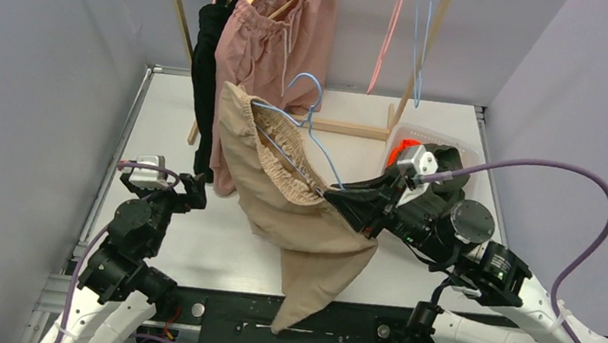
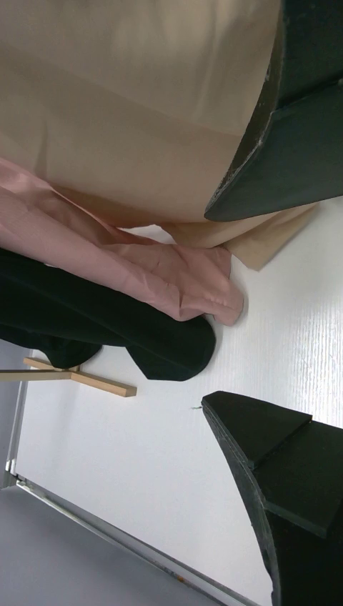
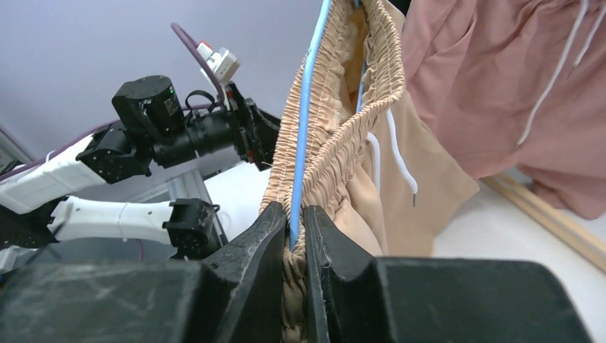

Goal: Remove the shorts from the hanger
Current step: Pick up the hanger from the clothes rod, then remove the shorts from the hanger.

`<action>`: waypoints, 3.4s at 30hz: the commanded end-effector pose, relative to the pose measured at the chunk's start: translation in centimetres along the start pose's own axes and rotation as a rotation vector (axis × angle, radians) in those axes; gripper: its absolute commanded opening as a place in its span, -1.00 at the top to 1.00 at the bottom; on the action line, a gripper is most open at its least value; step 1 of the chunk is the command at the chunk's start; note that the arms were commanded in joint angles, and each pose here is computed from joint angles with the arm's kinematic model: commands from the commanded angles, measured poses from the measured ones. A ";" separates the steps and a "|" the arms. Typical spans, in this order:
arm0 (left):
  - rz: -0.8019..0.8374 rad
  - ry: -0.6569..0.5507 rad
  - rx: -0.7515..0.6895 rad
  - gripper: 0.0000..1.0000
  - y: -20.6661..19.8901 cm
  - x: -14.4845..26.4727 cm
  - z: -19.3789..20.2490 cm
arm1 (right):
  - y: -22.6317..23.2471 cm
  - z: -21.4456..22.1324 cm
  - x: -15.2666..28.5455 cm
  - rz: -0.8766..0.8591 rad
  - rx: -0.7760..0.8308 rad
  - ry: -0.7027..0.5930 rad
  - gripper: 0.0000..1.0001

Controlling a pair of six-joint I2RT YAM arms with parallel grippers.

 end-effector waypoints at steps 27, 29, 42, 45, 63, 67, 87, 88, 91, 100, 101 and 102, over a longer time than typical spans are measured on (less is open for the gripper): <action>0.522 -0.012 0.009 -0.82 -4.1 1.0 -1.7 | -7.2 15.8 -9.7 0.064 -0.190 0.382 1.00; 0.530 -0.007 0.014 -0.82 -4.3 0.9 -1.6 | -6.7 15.7 -10.0 0.013 -0.194 0.388 1.00; 0.541 0.002 0.112 -0.58 -5.3 -0.7 -0.9 | -3.1 16.3 -12.7 -0.137 -0.117 0.464 1.00; 0.493 0.020 0.083 -0.55 -4.8 -0.9 -0.5 | -3.0 16.1 -12.5 -0.130 -0.121 0.467 1.00; 0.496 0.030 0.232 -0.12 -5.7 -1.6 -0.5 | -2.4 15.8 -11.3 -0.190 -0.112 0.453 1.00; 0.480 0.073 0.250 -0.14 -6.1 -2.3 -0.7 | -2.4 15.8 -11.1 -0.184 -0.113 0.451 1.00; 0.576 -0.002 0.334 0.15 -7.5 -3.0 -2.4 | -2.1 14.8 -8.4 -0.167 -0.127 0.360 1.00; 0.582 -0.006 0.335 0.08 -7.6 -3.0 -2.4 | -2.2 14.8 -8.4 -0.166 -0.129 0.361 1.00; 0.587 -0.023 0.352 -0.01 -7.6 -3.1 -2.4 | -2.2 15.0 -8.4 -0.165 -0.133 0.366 1.00; 0.598 -0.055 0.392 0.31 -7.8 -3.0 -3.0 | -2.3 14.8 -8.1 -0.132 -0.135 0.361 1.00; 0.596 -0.050 0.389 0.38 -7.7 -3.0 -2.8 | -2.3 14.8 -8.0 -0.128 -0.135 0.361 1.00; 0.595 -0.049 0.382 0.47 -7.7 -3.0 -2.7 | -2.3 14.8 -8.0 -0.125 -0.135 0.361 1.00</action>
Point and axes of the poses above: each gripper's point midway between its finger pads, its own x axis back along the fingers, its own y axis along the line the jaws close on, z = x × y, the point moved 10 cm from there along x, back along the fingers
